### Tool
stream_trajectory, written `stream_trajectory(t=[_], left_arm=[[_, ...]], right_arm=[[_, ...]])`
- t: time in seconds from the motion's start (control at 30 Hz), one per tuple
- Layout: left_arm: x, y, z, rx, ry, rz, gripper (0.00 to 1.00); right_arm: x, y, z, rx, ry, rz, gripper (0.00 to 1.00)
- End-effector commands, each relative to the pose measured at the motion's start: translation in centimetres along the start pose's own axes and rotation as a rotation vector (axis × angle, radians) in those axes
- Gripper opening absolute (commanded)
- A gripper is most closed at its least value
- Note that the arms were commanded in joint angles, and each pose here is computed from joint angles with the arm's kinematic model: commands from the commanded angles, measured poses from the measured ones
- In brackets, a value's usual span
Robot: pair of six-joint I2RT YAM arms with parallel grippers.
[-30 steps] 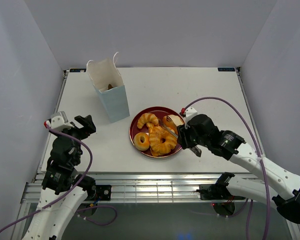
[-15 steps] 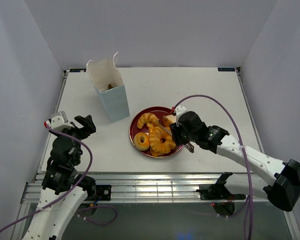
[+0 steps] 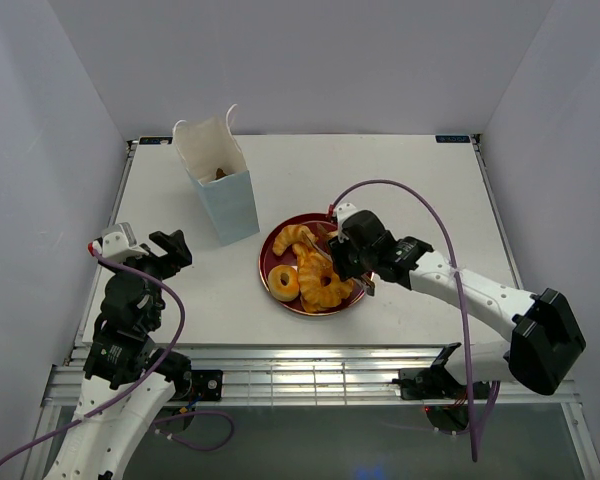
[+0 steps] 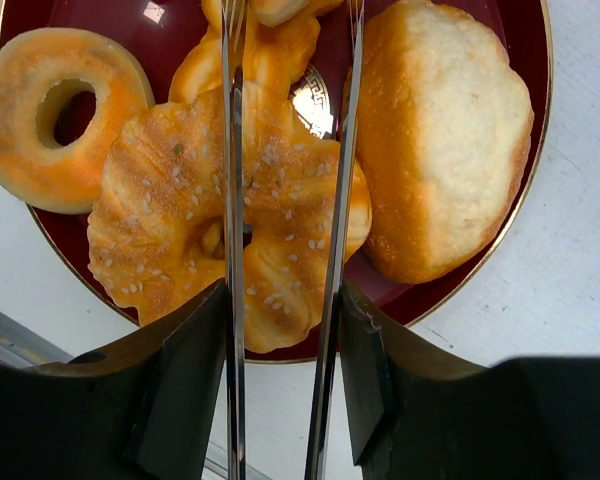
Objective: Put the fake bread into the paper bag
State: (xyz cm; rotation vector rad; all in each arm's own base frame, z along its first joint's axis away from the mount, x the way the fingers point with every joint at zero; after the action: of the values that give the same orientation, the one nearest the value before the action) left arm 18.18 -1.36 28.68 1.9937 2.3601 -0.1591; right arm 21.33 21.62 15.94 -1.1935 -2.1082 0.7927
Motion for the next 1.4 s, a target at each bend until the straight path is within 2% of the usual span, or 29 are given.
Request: stream_trajectory(t=[0.0,0.27,0.57,1.13,1.37], left_arm=[[-0.3,0.1,0.3,0.007,0.006,0.018,0.93],[-0.3,0.0,0.2,0.002,0.002,0.024,0.93],[-0.3,0.0,0.1,-0.002,-0.001,0.023,0.93],[-0.4,0.2,0.4,0.012,0.007,0.021,0.93],[-0.3,0.2,0.3,0.006,0.005,0.02,0.93]], right_arm=[[1.0,-0.1,-3.2,-0.092,-0.006,-0.043,0.51],[1.1,0.3,-3.8,-0.083,-0.001,-0.051,0.49],[1.8,-0.9,-5.0,-0.116,0.004,-0.089,0.3],[2.5,-7.7,-8.2,-0.251,0.011,-0.143,0.28],[3.6,-11.8,-9.1,-0.322,-0.028,-0.263,0.29]])
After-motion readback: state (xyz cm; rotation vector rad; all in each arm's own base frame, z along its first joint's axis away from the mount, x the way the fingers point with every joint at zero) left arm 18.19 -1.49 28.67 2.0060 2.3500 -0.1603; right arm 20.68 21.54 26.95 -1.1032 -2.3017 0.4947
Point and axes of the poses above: each gripper's point midway between its finger pads, its own y axis out along the fingers, its own x axis along the line the jaws close on, z = x × y, the point moved 5 cm from there along -y, back along the fingers, and after that the axes turned 13 degrees about y, right-handed, at the moved point
